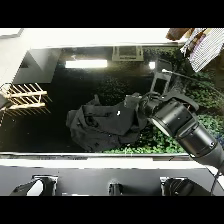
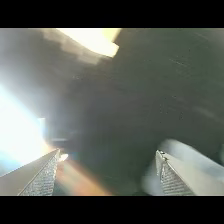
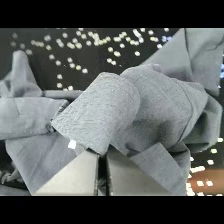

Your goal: Fold the clothes and pants, and hang the long-sleeved shirts on hangers.

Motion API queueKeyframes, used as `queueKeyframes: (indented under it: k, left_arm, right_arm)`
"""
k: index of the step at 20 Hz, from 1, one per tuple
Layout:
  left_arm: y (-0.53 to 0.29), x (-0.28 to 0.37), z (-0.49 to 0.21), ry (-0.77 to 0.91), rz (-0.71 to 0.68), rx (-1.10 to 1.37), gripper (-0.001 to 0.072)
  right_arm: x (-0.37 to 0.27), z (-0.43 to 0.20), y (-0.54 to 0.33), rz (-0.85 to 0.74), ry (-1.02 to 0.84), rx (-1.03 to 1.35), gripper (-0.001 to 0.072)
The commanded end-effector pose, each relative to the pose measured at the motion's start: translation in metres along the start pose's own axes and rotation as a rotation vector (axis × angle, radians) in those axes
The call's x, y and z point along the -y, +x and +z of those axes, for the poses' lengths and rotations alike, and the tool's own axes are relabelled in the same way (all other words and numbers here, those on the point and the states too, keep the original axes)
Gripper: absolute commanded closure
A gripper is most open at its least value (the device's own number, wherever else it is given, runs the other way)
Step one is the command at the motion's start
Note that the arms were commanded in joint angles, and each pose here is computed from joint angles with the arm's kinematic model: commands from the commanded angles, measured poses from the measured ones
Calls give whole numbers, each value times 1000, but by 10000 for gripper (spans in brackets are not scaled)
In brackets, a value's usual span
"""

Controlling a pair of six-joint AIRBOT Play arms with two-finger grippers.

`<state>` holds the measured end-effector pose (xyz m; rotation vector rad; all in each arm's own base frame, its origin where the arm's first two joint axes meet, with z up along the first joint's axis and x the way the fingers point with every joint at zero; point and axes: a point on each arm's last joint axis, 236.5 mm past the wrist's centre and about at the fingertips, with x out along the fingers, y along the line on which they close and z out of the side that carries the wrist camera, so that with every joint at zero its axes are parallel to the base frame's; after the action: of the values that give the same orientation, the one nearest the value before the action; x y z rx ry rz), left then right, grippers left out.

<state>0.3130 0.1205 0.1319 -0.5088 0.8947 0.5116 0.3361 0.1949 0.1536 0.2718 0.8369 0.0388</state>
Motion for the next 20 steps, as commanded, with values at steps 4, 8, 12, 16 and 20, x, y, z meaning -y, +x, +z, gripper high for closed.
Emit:
queueKeyframes:
  k: [4, 8, 12, 16, 20]
  left_arm:
    - [2, -128, 49, -49, 209, 110, -1]
    - [36, -196, 59, -77, 251, 20, 6]
    - [69, -246, 64, -10, 270, -72, 5]
    - [115, -249, 53, 77, 149, -138, 5]
    - [149, -252, 54, 116, 106, -130, 5]
  right_arm:
    - [5, -5, 0, -21, -11, -19, 678]
    - [13, -11, 0, -57, -11, -45, 678]
    - [21, -16, -1, -92, -11, -68, 677]
    - [22, -14, -1, -95, -14, -61, 677]
    - [22, -15, -1, -94, -8, -63, 677]
